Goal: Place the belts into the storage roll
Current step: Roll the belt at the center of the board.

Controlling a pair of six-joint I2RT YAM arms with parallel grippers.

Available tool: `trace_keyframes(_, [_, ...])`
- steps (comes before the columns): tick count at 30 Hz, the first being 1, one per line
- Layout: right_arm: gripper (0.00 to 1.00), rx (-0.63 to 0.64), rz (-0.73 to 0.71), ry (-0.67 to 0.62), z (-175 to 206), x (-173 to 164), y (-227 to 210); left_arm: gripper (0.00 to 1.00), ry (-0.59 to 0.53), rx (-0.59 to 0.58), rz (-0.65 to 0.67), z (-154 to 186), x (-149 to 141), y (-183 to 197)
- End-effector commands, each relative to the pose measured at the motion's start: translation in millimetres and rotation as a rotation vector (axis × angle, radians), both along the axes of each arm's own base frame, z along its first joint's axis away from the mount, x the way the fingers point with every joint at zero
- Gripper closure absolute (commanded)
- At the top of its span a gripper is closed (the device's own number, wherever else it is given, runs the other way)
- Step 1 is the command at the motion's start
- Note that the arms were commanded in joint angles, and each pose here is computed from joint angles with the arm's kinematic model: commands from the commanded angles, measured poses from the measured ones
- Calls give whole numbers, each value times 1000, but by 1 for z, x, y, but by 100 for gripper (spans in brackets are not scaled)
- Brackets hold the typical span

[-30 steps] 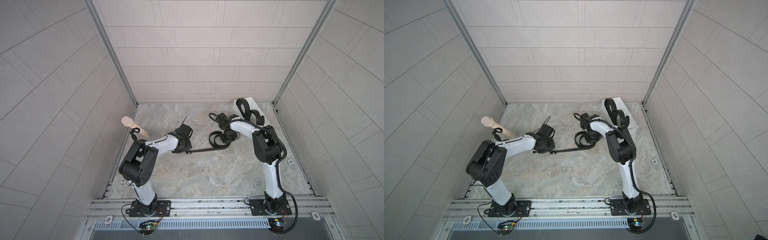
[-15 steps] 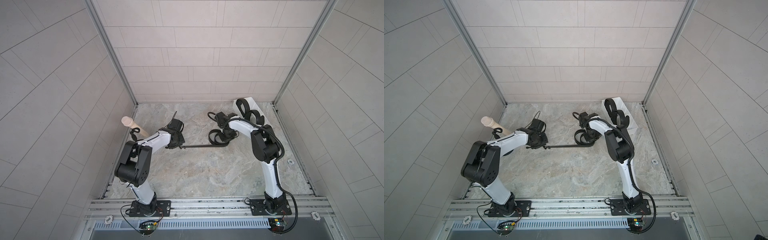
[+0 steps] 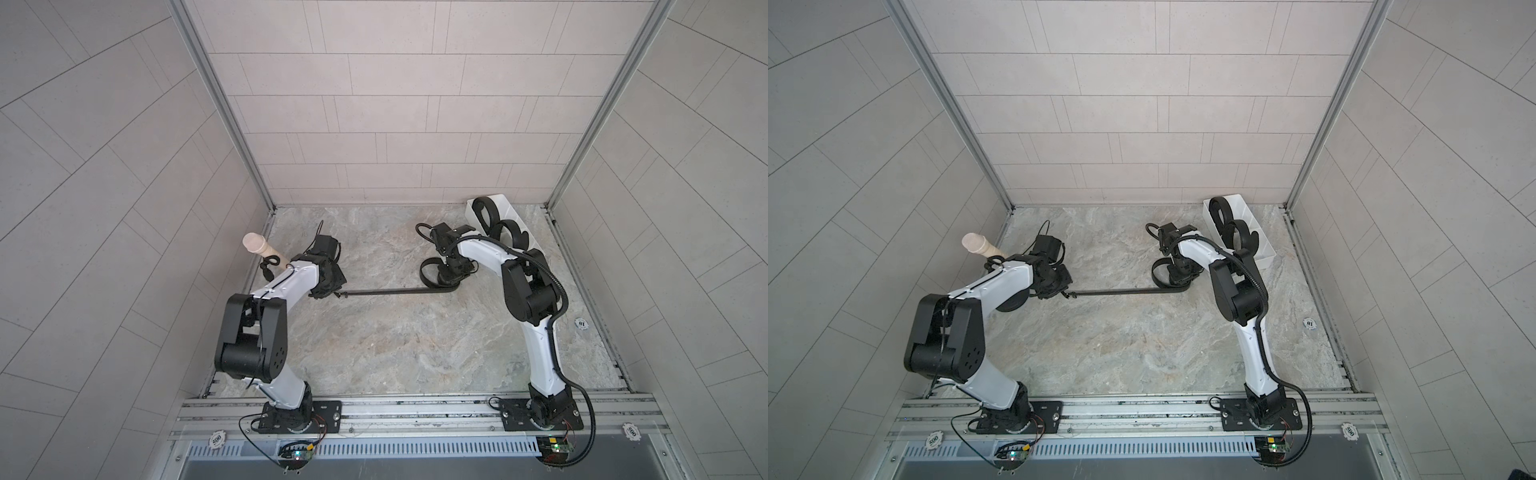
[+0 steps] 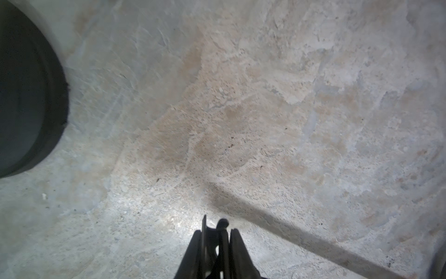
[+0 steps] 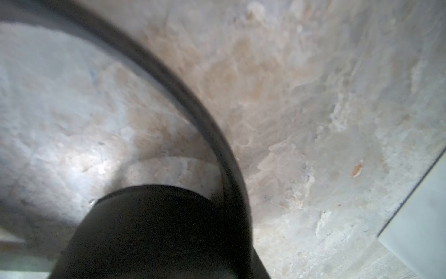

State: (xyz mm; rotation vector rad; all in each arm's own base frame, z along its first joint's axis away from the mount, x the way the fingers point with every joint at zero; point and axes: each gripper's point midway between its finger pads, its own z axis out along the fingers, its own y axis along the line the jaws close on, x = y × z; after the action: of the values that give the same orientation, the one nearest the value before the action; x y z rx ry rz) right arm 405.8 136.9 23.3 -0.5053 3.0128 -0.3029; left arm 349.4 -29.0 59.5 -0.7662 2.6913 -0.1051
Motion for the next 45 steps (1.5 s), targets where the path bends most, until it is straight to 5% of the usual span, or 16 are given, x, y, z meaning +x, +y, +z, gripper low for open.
trace_keyframes(1, [73,-285,19,185,-20,-30,-79,100,64,235,86,8,-23,67])
trace_keyframes(8, [74,-282,23,191,-20,-30,-78,100,49,234,113,17,-21,81])
trace_keyframes(13, [84,-237,62,207,-24,-40,-54,100,30,183,34,13,0,56])
trace_keyframes(28, [92,-152,243,110,-26,-137,77,100,-30,118,-272,7,152,-100])
trace_keyframes(32, [92,-87,262,91,-27,-158,111,79,-36,-7,-352,-8,169,-154])
trace_keyframes(37, [92,-72,254,92,-31,-167,123,39,-4,-29,-422,-14,149,-171])
trace_keyframes(45, [92,-51,243,99,-34,-172,122,14,-96,37,-298,51,86,-91])
